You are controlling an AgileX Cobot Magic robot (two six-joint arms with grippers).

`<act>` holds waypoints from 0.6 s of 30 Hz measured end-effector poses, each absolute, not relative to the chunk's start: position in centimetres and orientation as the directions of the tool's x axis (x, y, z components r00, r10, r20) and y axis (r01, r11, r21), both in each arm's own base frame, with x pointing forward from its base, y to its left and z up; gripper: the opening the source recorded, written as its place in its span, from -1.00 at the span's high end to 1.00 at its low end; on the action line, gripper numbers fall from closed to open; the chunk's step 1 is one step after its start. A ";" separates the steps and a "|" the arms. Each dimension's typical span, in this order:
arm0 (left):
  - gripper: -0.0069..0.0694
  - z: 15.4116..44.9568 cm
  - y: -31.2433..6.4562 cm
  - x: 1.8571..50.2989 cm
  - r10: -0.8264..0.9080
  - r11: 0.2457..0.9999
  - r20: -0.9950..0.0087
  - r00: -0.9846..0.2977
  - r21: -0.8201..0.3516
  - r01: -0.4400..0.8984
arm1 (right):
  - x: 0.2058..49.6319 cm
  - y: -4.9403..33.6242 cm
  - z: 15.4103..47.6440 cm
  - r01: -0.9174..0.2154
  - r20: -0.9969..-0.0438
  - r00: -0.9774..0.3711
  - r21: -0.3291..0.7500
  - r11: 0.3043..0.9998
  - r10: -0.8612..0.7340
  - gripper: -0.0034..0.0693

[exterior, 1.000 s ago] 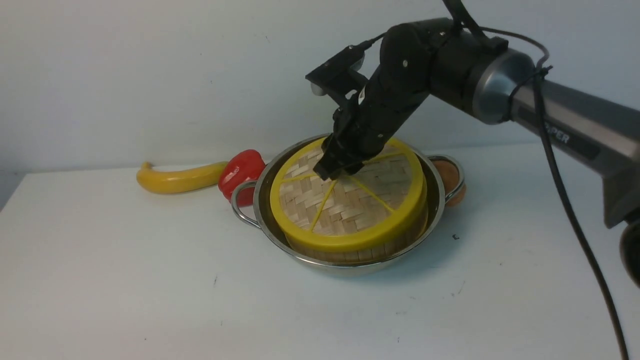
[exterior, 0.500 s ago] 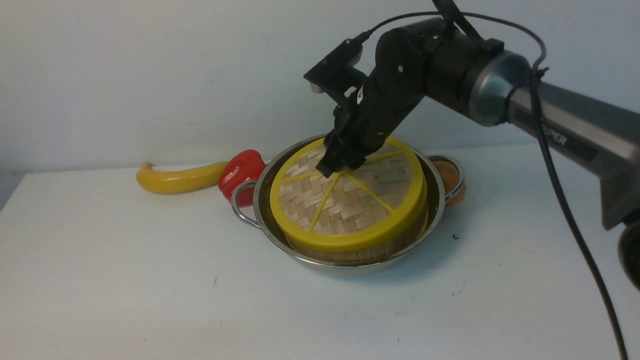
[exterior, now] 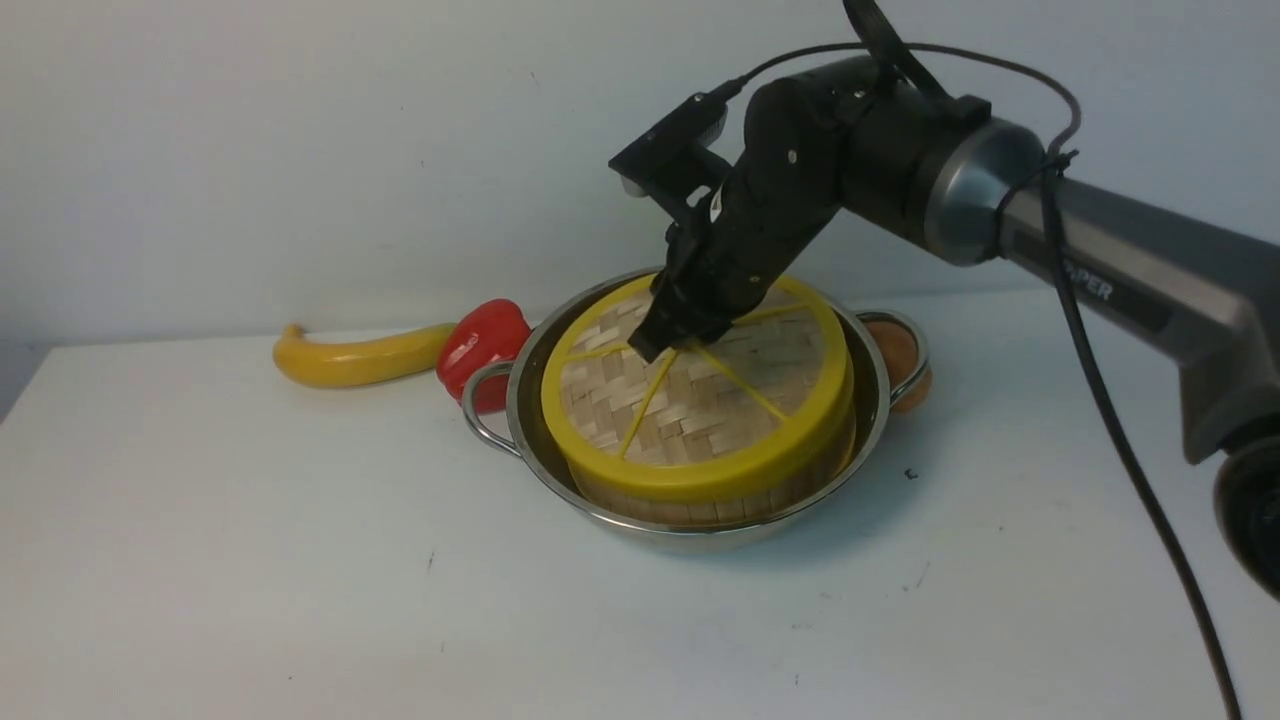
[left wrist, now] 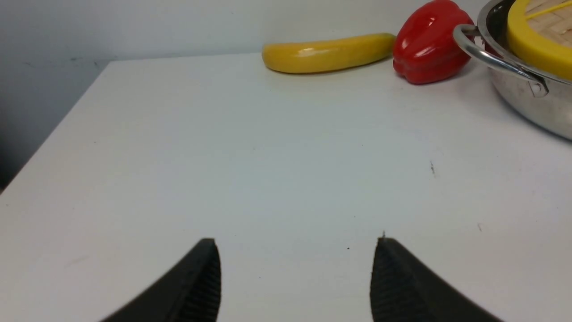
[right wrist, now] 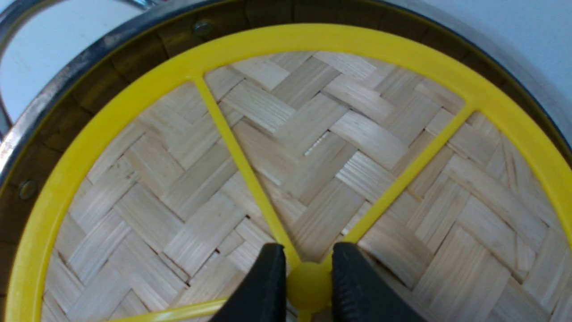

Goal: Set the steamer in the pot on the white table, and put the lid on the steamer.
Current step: 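Place the bamboo steamer lid onto the steamer basket in the pot with the right gripper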

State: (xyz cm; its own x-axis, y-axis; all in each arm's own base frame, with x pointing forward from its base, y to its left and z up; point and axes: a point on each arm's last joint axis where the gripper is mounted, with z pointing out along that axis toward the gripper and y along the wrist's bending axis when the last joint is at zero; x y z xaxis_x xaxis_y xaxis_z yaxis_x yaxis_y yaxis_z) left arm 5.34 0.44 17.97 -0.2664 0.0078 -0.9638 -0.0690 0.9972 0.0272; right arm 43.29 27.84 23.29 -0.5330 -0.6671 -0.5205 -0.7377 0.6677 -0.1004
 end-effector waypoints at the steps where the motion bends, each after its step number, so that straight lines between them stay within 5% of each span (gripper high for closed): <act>1: -0.28 18.0 0.4 5.3 0.008 0.997 -0.964 -0.266 0.027 -0.069 | 43.3 27.8 23.3 -0.731 -0.518 -0.538 -0.105 0.674 -0.664 0.51; 18: -0.28 18.0 0.4 5.3 0.008 0.997 -0.964 -0.266 0.027 -0.069 | 43.4 27.6 23.4 -0.714 -0.512 -0.557 -0.108 0.692 -0.654 0.51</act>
State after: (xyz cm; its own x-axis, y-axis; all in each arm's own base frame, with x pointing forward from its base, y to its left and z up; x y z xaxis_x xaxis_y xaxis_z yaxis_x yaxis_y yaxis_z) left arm 5.34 0.44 17.97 -0.2664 0.0078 -0.9638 -0.0690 0.9972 0.0272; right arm 43.39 27.61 23.37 -0.5565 -0.6539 -0.5125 -0.7136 0.6922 -0.1083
